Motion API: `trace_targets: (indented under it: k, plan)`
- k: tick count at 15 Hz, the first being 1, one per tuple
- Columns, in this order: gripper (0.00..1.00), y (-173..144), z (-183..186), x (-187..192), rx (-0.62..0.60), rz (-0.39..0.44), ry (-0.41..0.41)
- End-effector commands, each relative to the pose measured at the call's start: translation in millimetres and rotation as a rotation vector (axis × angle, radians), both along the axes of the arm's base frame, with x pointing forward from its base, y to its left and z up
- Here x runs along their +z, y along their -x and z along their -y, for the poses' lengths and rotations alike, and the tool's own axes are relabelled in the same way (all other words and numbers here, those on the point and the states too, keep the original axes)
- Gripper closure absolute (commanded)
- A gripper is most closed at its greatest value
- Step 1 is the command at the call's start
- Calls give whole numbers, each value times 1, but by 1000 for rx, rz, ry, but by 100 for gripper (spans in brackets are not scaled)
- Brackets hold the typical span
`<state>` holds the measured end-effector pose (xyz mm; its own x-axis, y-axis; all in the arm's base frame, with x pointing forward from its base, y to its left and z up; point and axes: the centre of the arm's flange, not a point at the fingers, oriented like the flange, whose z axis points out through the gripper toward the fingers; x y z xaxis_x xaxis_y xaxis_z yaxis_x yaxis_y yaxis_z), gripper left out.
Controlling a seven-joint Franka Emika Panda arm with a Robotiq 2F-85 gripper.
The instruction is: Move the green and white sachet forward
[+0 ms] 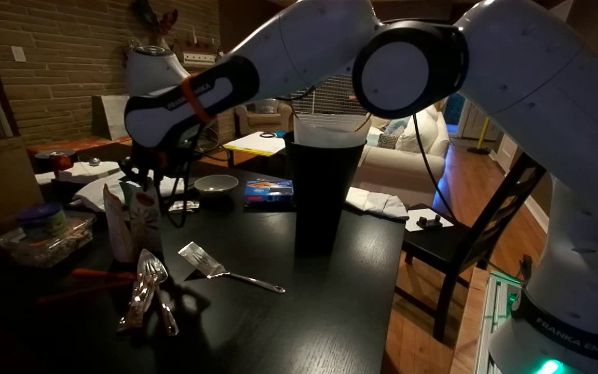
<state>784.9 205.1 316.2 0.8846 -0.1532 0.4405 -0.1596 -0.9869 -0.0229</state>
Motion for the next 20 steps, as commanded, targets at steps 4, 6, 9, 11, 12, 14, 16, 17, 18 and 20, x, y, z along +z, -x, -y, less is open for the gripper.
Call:
trace_targets:
  k: [4,6,9,11,12,14,16,17,18,20]
  plan:
    - [100,-10,-5,5,23,21,-1]
    - [100,-7,-1,13,12,24,-19]
    - [100,6,15,43,-71,73,2]
    - [100,20,35,73,-174,115,25]
    - [100,25,43,87,-208,115,24]
    - [100,43,43,116,-106,112,-57]
    - [100,68,33,145,-63,135,-60]
    - [100,78,27,158,-60,147,-57]
    - [100,88,19,173,-49,149,-57]
    - [100,111,-2,194,-55,155,-54]
